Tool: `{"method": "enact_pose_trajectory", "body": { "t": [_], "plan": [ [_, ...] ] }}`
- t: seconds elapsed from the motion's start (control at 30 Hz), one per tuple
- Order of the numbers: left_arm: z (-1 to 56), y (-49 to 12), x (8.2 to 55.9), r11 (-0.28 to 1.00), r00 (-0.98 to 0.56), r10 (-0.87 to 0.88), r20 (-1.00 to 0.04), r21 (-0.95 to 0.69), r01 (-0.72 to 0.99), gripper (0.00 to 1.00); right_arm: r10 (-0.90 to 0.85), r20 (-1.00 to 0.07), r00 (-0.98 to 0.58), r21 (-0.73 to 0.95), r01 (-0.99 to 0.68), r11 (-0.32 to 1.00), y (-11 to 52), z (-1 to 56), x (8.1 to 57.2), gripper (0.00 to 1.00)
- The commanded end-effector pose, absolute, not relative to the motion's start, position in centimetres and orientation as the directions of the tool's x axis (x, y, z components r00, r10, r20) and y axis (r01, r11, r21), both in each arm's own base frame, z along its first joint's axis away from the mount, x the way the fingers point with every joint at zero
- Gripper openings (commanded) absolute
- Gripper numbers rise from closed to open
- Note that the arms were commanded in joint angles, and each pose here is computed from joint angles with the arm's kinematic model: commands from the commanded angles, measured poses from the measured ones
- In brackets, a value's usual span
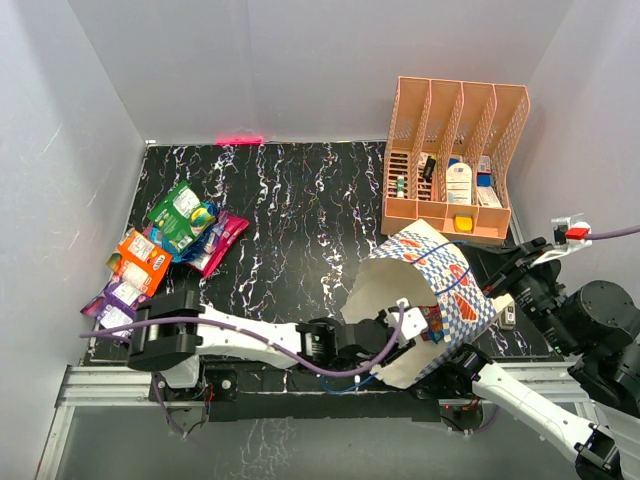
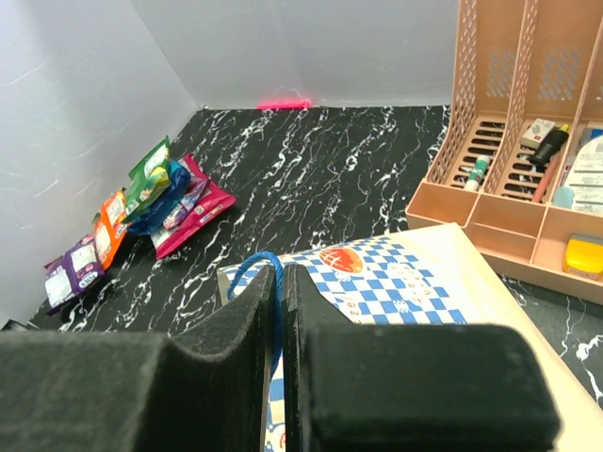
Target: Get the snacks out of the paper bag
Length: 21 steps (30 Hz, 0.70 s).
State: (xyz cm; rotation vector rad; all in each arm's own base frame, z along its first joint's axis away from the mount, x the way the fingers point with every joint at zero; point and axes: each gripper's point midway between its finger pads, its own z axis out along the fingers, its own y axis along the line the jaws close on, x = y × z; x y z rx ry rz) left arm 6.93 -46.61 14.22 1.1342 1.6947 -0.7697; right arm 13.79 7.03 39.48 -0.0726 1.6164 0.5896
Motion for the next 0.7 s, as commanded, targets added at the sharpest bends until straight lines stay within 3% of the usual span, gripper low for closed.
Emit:
{"method": "enact_pose_trajectory", "body": {
  "t": [0.0,0.13,0.37,0.67],
  "plan": [
    [16.1,-49.1,8.9,0.413,-0.013,0.296,-0.955,0.115,0.903,0.33,0.345,-0.938,-0.045,0.327,-0.448,0.832,8.0,43.5,14.3,0.07],
    [14.6,-49.7,10.0,0.523,-0.142,0.270,-0.952,0.021,0.852,0.23,0.338,-0.940,-0.041,0.318,-0.458,0.830,8.5,43.8,14.7,0.07],
    [11.8,-49.7,9.8,0.605,-0.430,0.158,-0.889,-0.257,0.753,0.20,0.358,-0.934,-0.016,0.322,-0.477,0.818,9.4,44.4,15.4,0.07],
    [9.9,-46.0,14.4,0.673,-0.589,0.141,-0.796,-0.359,0.646,0.20,0.405,-0.914,0.042,0.329,-0.510,0.795,11.6,45.8,17.5,0.07]
  ]
}}
